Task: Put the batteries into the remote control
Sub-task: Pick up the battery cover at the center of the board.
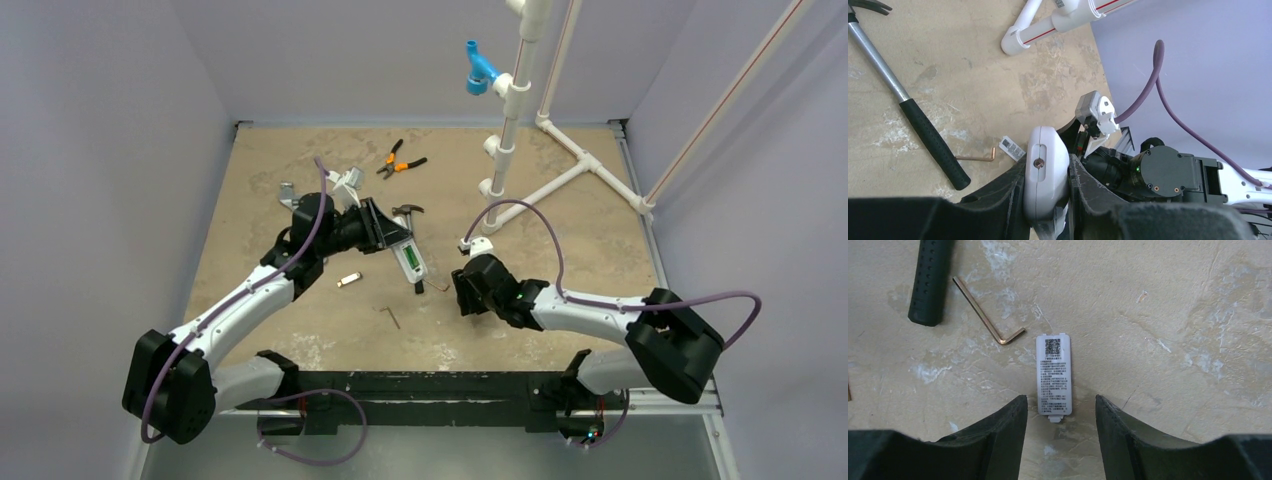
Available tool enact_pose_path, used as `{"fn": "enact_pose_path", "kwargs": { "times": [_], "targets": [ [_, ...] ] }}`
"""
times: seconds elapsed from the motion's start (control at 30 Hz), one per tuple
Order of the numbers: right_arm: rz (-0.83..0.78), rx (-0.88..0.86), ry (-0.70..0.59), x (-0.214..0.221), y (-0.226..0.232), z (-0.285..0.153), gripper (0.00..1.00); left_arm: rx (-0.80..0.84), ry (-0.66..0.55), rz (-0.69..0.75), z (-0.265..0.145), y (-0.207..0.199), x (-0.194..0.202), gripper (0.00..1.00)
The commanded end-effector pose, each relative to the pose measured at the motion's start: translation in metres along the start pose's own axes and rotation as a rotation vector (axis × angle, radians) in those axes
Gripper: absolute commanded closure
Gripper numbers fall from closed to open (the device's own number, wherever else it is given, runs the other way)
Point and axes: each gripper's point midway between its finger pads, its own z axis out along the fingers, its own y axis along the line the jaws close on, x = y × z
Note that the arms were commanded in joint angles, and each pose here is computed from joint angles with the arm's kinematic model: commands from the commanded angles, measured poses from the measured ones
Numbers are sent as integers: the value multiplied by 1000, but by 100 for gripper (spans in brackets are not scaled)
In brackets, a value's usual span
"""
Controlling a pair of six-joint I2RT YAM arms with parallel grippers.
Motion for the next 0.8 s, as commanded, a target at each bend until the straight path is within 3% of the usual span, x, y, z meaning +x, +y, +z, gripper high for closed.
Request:
{"fn": "enact_pose_path", "kwargs": {
  "times": [0.0,0.77],
  "targets": [
    [14,-8,-64,-24,9,1,51,51,-31,11,-1,-14,-11,100],
    [-73,-32,6,-13,18,9,64,58,-29,5,0,-15,-11,100]
  ]
}}
